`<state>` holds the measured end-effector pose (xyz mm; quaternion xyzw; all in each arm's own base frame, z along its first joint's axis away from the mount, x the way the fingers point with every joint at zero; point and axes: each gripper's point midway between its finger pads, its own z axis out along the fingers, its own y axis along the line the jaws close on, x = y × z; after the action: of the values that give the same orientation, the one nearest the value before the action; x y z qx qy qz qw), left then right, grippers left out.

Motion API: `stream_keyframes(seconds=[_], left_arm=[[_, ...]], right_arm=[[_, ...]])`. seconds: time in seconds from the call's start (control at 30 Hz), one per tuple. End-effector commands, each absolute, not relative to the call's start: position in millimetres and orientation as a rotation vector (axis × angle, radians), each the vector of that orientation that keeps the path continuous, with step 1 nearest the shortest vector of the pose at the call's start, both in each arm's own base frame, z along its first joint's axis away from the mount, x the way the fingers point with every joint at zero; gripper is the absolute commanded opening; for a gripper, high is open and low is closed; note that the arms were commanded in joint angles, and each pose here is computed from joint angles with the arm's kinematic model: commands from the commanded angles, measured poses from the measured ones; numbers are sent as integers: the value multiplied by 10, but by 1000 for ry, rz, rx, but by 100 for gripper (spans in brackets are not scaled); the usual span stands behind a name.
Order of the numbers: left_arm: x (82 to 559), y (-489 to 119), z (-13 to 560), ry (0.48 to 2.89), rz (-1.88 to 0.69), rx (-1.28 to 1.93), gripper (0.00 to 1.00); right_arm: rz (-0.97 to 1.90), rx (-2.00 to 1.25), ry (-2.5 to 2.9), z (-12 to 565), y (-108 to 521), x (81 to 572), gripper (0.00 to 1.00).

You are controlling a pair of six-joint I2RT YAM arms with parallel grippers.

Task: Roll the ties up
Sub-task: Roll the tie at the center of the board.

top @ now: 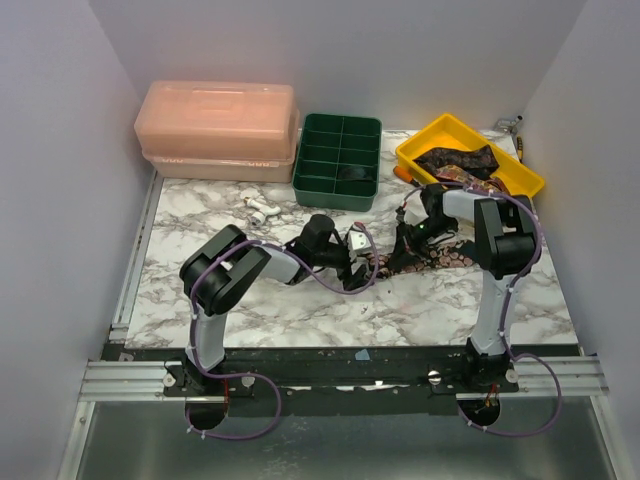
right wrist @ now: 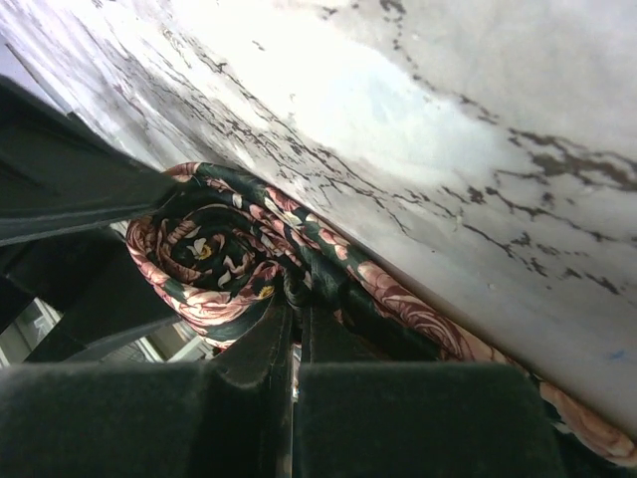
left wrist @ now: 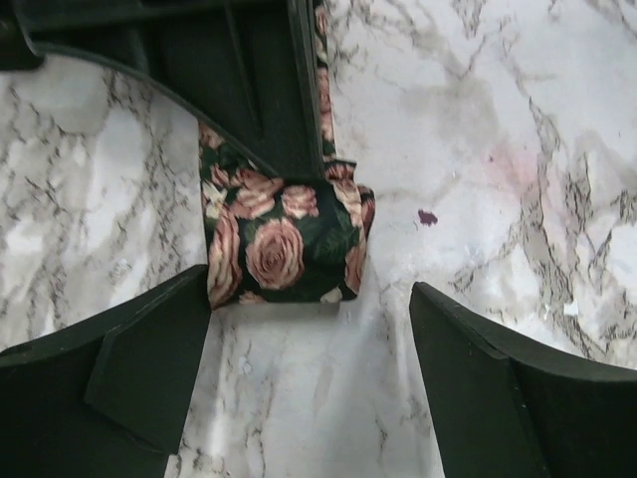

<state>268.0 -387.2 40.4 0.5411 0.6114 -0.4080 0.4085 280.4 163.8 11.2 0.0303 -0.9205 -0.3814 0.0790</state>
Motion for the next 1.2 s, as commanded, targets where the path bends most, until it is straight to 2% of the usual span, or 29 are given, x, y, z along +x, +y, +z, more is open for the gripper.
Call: stream_keyframes(seconds=[0.0, 0.17, 0.33, 0.4, 0.53, 0.6, 0.67, 0.93, 1.0, 1.17], left_arm=[[2710, -4038, 567, 1433, -1067, 1318, 86], [2789, -4184, 501, 1422, -1072, 1289, 84], [2749, -4284, 344, 1433, -1089, 1293, 71], [2724, -4296, 297, 1451, -1091, 1295, 63], [2698, -4152, 176, 1568, -1027, 1300, 30], [2606, -3981, 78, 1660, -994, 1329, 19], [2479, -3802, -29, 1755, -966, 1390, 14], [2393, -3390, -250, 2100, -801, 1426, 12], [2404, -3415, -233, 2130, -784, 1423, 14], [2413, -3469, -220, 2198, -767, 1421, 17]], right_arm=[[-611, 248, -2889, -583, 1112, 2790, 1], [-646, 339, -2866, -595, 1239, 2735, 1], [-729, 363, -2851, -552, 1390, 2703, 1], [-766, 378, -2848, -517, 1467, 2681, 0], [-918, 354, -2831, -342, 1684, 2618, 1], [-979, 336, -2830, -225, 1748, 2624, 5], [-1009, 349, -2854, -95, 1755, 2668, 13], [-1291, 403, -2867, 559, 1810, 2808, 61], [-1383, 361, -2842, 657, 1911, 2823, 66], [-1449, 304, -2771, 652, 2141, 2796, 64]])
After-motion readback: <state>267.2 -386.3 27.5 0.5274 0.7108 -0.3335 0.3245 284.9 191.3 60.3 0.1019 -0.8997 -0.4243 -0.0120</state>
